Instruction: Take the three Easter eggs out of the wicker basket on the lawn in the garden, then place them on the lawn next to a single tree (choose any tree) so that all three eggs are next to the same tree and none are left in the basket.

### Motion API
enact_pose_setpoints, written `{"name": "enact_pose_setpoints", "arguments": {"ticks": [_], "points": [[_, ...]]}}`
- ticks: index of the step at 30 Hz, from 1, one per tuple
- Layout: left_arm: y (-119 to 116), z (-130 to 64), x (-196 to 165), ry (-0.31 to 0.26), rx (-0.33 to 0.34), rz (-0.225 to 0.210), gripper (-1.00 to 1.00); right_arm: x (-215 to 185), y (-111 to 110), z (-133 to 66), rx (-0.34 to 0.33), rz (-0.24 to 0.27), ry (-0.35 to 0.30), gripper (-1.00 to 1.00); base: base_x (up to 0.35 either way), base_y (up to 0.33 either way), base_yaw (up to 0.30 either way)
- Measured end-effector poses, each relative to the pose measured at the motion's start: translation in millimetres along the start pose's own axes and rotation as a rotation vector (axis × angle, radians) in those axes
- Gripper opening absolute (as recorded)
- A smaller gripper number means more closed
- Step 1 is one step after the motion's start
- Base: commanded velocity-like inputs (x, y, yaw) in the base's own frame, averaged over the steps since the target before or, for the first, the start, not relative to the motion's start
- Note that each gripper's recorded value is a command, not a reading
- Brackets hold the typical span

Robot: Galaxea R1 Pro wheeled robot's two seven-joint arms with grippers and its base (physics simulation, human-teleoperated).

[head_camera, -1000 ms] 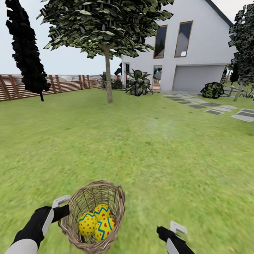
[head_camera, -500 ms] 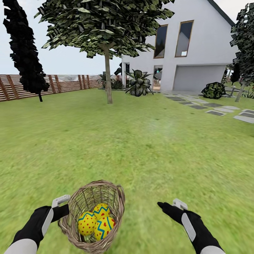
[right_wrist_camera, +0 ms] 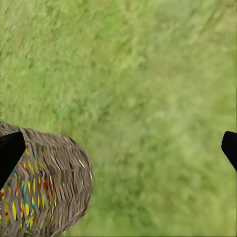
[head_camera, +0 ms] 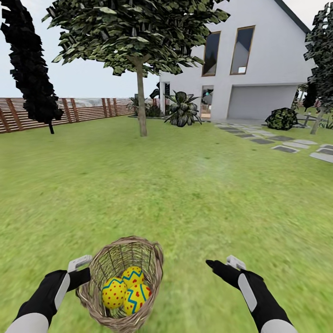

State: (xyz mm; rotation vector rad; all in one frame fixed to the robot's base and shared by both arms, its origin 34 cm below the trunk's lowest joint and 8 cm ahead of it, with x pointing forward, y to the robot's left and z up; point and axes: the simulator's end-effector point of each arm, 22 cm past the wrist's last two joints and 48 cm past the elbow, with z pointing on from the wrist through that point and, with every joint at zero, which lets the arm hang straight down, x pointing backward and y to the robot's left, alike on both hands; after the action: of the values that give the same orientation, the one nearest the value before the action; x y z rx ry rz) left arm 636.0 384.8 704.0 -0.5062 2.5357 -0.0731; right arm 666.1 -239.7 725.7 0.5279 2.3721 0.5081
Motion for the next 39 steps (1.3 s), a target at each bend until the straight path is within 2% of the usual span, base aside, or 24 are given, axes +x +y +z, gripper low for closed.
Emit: {"name": "enact_pose_setpoints", "arguments": {"ticks": [21, 26, 39], "points": [[3.3, -0.2, -2.7, -0.009, -0.014, 0.012, -1.0, 4.5, 2.5, 2.0, 0.005, -0.019, 0.005, 1.0, 0.302, 0.0, 0.0], [2.5, 0.0, -2.2, -0.008, -0.014, 0.014, -1.0, -0.8, 2.0, 1.8, 0.005, -0.023, -0.017, 1.0, 0.302, 0.0, 0.0], [1.7, -0.1, -2.4, -0.008, -0.01, 0.014, -1.0, -0.6, 2.7, 2.1, 0.004, -0.024, -0.019, 1.0, 0.298, 0.0, 0.0]]}}
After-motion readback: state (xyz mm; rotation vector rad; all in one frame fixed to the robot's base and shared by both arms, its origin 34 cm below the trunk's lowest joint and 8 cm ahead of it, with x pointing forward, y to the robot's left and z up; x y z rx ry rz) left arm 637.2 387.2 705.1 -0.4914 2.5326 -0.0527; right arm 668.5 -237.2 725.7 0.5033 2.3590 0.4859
